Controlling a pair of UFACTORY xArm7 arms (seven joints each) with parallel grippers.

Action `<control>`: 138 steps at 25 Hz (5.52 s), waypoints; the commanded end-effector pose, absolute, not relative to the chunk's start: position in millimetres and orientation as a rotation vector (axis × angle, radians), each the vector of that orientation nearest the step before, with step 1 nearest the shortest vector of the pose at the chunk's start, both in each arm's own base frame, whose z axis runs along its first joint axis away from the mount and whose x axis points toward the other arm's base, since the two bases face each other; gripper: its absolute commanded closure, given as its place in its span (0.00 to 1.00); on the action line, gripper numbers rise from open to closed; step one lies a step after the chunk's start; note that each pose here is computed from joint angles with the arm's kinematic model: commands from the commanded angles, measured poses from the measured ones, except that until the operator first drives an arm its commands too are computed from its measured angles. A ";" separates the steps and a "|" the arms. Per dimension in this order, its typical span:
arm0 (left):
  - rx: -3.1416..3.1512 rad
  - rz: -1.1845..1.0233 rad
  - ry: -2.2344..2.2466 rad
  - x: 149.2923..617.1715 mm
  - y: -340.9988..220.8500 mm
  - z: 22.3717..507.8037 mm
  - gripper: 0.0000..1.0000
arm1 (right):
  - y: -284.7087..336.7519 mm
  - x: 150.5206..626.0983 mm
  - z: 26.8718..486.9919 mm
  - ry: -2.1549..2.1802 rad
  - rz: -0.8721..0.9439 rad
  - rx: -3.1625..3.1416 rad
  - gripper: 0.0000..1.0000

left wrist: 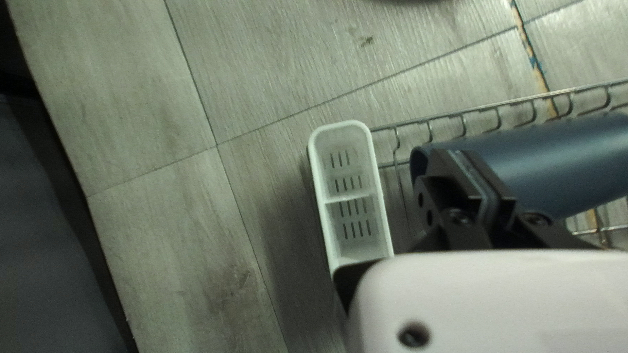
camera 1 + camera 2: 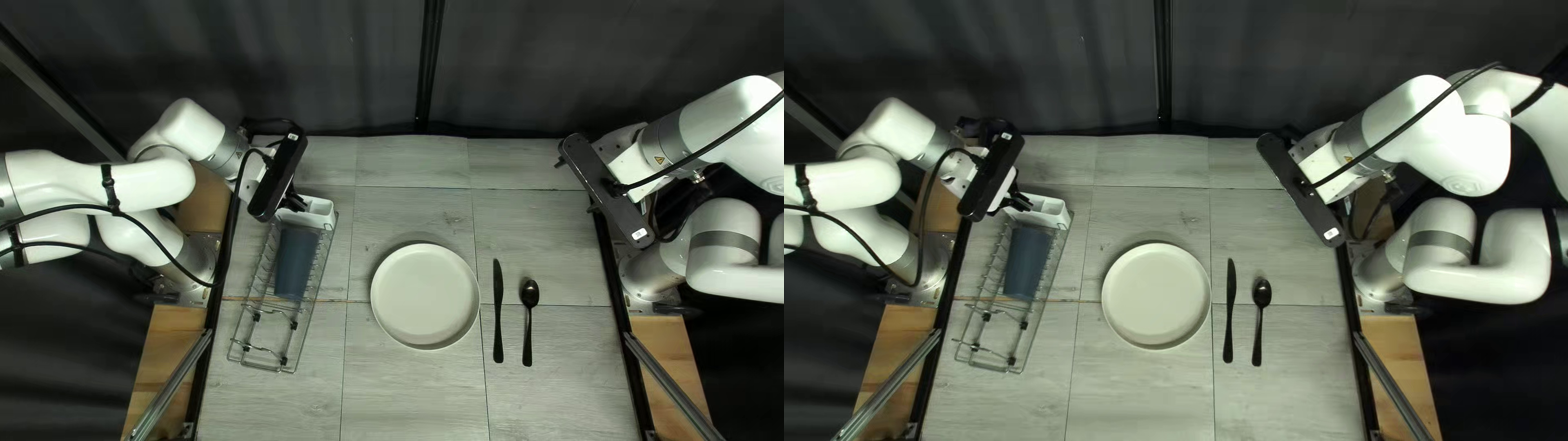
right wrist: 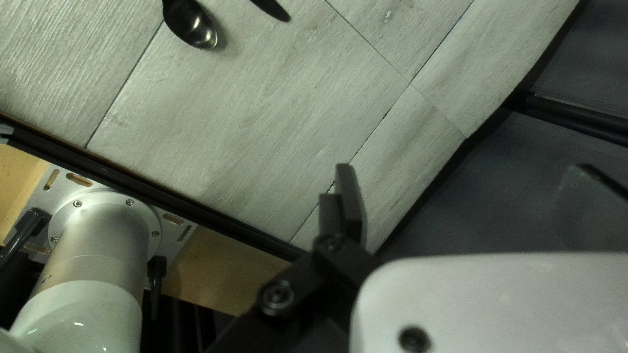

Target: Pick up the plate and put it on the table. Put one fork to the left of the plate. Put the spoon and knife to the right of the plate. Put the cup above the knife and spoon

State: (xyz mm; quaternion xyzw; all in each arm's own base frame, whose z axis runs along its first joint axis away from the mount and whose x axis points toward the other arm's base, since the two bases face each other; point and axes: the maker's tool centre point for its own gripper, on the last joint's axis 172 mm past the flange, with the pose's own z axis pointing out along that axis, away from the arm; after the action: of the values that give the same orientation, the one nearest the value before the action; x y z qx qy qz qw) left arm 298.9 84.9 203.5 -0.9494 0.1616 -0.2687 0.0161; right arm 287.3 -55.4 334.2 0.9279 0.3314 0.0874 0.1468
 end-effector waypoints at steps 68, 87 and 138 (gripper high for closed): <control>-2.997 -0.925 0.651 281.5 100.9 175.4 1.00 | -55.4 287.3 334.2 0.954 0.252 2.670 0.00; -3.089 -0.936 -0.018 326.9 120.1 309.1 1.00 | -55.4 287.3 334.2 0.954 0.252 2.670 0.00; -3.189 -0.803 -1.498 443.2 28.7 257.1 1.00 | -55.4 287.3 334.2 0.954 0.252 2.670 0.00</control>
State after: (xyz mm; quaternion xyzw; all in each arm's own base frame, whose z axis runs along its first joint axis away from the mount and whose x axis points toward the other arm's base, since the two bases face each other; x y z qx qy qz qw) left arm 442.9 28.6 257.6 -0.8582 -0.4025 -0.2167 -0.2334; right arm 287.3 -55.4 334.2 0.9279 0.3314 0.0874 0.1468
